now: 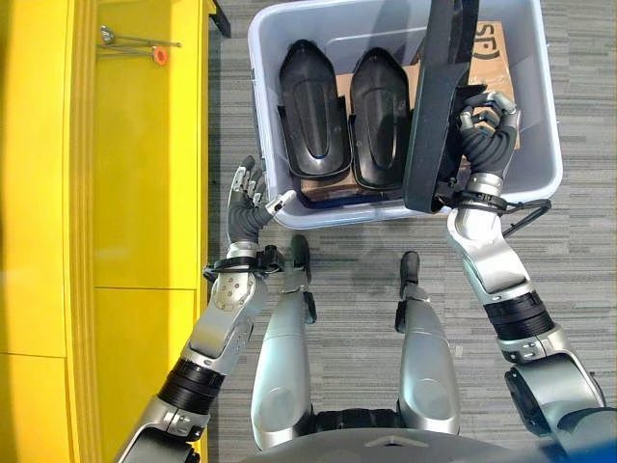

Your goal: Move parts from the plastic box to the shelf.

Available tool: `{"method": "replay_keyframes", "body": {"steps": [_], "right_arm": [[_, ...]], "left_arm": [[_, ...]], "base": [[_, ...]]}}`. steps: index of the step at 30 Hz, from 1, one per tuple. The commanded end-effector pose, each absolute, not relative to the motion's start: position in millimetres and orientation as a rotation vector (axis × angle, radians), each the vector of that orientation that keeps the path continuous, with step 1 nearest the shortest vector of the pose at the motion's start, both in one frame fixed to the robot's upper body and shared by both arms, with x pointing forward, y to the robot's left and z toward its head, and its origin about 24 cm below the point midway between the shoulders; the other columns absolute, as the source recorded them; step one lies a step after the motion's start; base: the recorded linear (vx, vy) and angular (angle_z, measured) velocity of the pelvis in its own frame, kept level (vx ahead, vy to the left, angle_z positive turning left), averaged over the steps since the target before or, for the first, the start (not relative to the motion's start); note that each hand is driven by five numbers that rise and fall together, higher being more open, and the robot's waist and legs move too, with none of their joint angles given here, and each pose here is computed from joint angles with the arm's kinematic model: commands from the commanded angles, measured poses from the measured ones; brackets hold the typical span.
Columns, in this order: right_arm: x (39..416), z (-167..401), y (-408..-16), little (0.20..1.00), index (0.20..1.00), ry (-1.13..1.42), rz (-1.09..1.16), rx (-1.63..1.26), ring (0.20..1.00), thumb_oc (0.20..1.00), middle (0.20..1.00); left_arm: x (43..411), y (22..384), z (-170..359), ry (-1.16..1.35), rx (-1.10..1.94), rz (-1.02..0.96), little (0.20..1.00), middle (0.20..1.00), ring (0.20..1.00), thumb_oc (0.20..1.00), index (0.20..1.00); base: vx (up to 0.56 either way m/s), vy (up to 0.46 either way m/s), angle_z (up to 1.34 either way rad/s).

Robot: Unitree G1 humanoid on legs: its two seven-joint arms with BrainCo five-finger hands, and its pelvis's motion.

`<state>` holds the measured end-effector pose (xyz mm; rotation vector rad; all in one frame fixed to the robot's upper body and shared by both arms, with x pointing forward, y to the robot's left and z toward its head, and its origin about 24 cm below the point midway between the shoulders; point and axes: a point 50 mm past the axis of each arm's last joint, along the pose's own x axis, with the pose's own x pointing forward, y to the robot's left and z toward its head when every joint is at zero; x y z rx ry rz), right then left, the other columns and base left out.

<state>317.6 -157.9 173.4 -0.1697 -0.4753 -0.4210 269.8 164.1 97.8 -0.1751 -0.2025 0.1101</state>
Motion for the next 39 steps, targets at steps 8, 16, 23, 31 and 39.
{"method": "replay_keyframes", "body": {"steps": [8,16,23,31,39], "right_arm": [[295.8,175.0,-167.0,0.200,0.200,-0.553,-0.351,-0.057,0.200,0.200,0.200],[292.1,144.0,-173.1,0.200,0.200,-0.425,-0.307,-0.066,0.200,0.200,0.200],[294.2,137.2,-163.6,0.200,0.200,-0.386,-0.228,-0.054,0.200,0.200,0.200],[294.6,142.7,-170.8,0.200,0.200,-0.406,-0.233,-0.080,0.200,0.200,0.200],[282.4,121.9,-194.3,0.200,0.200,-0.324,-0.325,-0.094,0.200,0.200,0.200]], "left_arm": [[247.8,179.9,87.1,-0.169,-0.173,0.079,1.000,1.000,1.000,1.000,1.000],[237.7,192.6,64.2,-0.070,-0.178,0.132,1.000,1.000,1.000,1.000,1.000],[222.6,201.9,45.9,0.007,-0.204,0.208,1.000,1.000,1.000,1.000,1.000],[214.6,208.5,37.2,0.038,-0.200,0.254,1.000,1.000,1.000,1.000,1.000],[219.7,203.4,40.3,0.030,-0.222,0.210,1.000,1.000,1.000,1.000,1.000]], "base": [[0.02,-0.071,0.03],[-0.01,-0.106,0.07],[-0.03,-0.150,0.02],[-0.10,-0.122,0.50],[-0.10,0.007,1.01]]}}
